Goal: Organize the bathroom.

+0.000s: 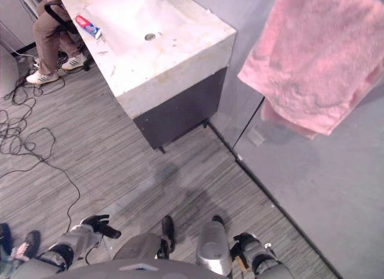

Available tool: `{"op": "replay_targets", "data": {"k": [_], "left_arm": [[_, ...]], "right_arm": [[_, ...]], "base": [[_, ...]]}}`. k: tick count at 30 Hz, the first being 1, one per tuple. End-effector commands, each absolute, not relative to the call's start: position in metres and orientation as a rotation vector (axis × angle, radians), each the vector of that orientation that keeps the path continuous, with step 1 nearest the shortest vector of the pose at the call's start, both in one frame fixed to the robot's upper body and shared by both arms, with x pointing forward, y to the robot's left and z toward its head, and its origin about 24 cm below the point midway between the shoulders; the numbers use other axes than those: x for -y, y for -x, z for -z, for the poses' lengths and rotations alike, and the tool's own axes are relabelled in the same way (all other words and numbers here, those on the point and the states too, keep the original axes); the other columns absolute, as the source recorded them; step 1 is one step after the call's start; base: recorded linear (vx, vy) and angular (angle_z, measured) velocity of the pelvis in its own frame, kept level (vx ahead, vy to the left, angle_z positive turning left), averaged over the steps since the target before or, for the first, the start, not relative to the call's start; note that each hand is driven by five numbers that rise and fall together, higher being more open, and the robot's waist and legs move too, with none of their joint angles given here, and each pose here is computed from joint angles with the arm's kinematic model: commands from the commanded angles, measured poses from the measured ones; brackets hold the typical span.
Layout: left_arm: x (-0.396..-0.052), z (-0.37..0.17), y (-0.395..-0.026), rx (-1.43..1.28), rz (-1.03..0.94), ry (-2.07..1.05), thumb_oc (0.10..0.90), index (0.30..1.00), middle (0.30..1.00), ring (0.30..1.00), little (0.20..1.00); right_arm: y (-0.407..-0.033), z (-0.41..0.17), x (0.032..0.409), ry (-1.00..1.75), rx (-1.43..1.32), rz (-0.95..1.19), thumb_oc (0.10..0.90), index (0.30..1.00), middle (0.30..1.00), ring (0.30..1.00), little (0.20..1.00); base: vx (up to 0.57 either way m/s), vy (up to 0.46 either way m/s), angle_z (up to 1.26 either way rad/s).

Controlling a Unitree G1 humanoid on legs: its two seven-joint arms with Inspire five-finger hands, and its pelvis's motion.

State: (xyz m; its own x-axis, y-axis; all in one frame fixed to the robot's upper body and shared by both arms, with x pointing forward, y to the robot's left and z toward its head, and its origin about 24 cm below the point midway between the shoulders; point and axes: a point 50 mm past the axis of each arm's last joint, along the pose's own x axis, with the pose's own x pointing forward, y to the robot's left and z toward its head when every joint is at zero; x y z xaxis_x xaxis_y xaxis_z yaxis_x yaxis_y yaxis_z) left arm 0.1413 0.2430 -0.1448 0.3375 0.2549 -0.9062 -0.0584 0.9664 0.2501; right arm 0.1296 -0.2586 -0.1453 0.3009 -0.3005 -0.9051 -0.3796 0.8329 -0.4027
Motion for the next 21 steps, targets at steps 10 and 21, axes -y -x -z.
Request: {"op": "replay_targets", "data": {"k": [10,21], "left_arm": [[-0.250,0.143,-0.140,-1.101,-0.339,-0.064,0.800,0.900,0.900,0.900,0.900],[-0.234,0.143,-0.151,-1.085,-0.287,-0.072,0.800,0.900,0.900,0.900,0.900]], "right_arm": [[-0.173,0.128,0.251,0.584,-1.059,-0.005,0.800,0.900,0.900,0.900,0.900],[-0.191,0.116,0.262,0.599,-1.035,0.023,0.800,0.900,0.900,0.900,0.900]], "base": [[-0.21,-0.089,0.29],[-0.07,0.273,0.17]]}}
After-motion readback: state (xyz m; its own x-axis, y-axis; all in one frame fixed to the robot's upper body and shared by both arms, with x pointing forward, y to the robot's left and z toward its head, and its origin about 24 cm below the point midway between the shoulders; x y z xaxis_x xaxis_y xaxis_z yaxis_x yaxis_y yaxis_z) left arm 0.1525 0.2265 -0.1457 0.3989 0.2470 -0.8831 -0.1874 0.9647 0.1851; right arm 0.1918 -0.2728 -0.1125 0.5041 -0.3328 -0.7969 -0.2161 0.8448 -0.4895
